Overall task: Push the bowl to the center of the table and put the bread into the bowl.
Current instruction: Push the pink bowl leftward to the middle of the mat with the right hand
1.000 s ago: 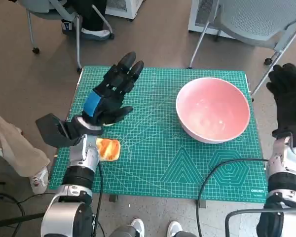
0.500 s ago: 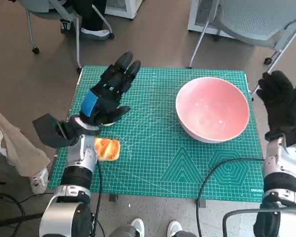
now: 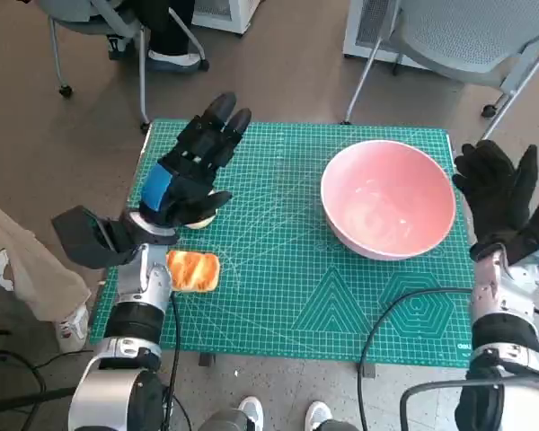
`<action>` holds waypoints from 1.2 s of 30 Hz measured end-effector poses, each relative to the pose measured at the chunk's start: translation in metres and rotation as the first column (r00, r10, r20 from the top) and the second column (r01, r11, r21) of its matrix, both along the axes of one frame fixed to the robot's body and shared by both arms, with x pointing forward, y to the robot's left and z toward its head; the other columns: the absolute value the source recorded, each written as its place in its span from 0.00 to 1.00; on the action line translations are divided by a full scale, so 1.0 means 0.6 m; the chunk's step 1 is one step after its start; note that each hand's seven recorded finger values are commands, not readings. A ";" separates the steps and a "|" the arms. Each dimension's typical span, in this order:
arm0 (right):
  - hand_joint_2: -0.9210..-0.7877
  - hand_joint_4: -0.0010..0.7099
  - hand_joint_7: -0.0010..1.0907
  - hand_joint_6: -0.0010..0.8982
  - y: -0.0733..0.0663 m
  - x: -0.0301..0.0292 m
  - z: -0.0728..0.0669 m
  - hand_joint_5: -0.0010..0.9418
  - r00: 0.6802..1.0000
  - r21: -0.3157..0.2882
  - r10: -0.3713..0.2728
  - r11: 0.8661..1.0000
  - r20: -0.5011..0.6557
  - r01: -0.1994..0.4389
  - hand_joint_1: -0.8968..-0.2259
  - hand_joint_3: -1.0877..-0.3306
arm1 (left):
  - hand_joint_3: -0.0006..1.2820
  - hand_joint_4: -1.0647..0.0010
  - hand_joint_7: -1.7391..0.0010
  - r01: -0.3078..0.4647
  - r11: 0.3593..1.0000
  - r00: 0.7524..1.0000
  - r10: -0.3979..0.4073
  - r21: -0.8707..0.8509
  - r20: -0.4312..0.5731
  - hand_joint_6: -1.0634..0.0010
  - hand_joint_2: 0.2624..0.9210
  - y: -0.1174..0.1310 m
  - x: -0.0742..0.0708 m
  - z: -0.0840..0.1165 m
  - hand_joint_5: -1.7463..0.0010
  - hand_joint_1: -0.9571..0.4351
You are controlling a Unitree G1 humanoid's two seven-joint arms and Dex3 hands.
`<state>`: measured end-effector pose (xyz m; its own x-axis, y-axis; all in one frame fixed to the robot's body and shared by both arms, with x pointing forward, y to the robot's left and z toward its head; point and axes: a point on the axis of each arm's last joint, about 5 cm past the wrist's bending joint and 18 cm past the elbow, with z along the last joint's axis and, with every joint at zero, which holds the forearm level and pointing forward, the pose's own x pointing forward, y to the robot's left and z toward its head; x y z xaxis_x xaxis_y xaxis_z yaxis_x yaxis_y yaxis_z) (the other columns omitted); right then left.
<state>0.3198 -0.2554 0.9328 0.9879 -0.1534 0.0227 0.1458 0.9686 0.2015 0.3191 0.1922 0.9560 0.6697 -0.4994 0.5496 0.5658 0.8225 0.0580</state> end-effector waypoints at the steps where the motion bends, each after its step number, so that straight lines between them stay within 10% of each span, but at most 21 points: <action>1: 0.00 0.18 0.16 0.18 0.000 0.0000 0.000 0.01 1.000 0.002 -0.002 1.000 -0.001 0.002 0.30 0.29 | 0.14 0.97 1.00 0.000 1.000 1.000 0.000 0.000 0.000 0.83 1.00 0.000 0.000 0.000 1.00 0.29; 36: 0.00 0.20 0.12 0.21 0.001 -0.0046 -0.011 0.00 0.999 0.028 -0.030 0.999 -0.032 0.031 0.30 0.33 | 0.12 0.97 1.00 -0.013 1.000 1.000 0.013 0.006 -0.014 0.84 1.00 0.009 -0.006 -0.004 1.00 0.30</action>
<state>0.3171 -0.2545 0.9260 0.9829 -0.1839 -0.0136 0.1822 0.9574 0.2241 0.3153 0.1977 0.9534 0.6838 -0.4938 0.5372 0.5558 0.8295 0.0551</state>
